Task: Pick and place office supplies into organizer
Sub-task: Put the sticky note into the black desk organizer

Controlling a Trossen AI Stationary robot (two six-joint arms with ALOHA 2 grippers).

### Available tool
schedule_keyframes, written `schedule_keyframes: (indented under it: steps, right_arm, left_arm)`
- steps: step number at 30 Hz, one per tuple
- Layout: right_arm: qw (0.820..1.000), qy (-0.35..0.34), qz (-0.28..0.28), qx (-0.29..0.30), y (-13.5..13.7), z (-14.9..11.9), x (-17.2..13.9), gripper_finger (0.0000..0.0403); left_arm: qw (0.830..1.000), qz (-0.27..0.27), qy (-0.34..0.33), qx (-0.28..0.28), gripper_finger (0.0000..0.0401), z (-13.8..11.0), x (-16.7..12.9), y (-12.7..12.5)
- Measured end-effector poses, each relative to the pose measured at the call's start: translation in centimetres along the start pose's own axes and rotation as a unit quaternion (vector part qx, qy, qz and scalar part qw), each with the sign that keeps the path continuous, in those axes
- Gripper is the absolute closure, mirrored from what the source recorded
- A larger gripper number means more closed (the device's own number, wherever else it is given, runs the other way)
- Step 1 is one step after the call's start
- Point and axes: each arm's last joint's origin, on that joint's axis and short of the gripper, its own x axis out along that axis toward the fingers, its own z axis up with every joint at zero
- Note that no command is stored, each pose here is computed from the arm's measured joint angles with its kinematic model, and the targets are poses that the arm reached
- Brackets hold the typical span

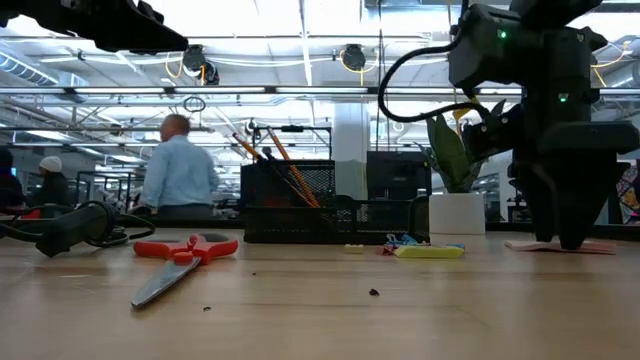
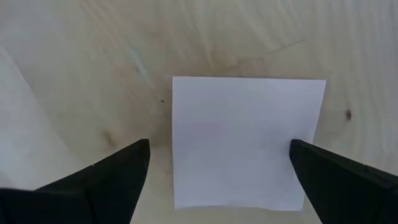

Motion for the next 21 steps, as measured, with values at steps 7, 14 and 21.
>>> schedule_keyframes:
  steps: [7, 14, 21]
  right_arm:
    - [0.999, -0.026, 0.022, 0.005, 0.2, 0.3, -0.5, 0.0021]
    - [0.998, -0.048, 0.036, 0.014, -0.1, 0.1, -1.8, 0.0022]
    - [0.998, -0.055, 0.036, 0.022, -1.2, -0.5, -3.5, 0.0022]
  left_arm:
    - [1.0, 0.0, 0.002, 0.001, 0.0357, 0.0, 0.0, 0.0]
    - [1.0, 0.0, 0.002, 0.001, 0.0357, 0.0, 0.0, 0.0]
    - [1.0, 0.0, 0.001, 0.001, 0.0357, 0.0, 0.0, 0.0]
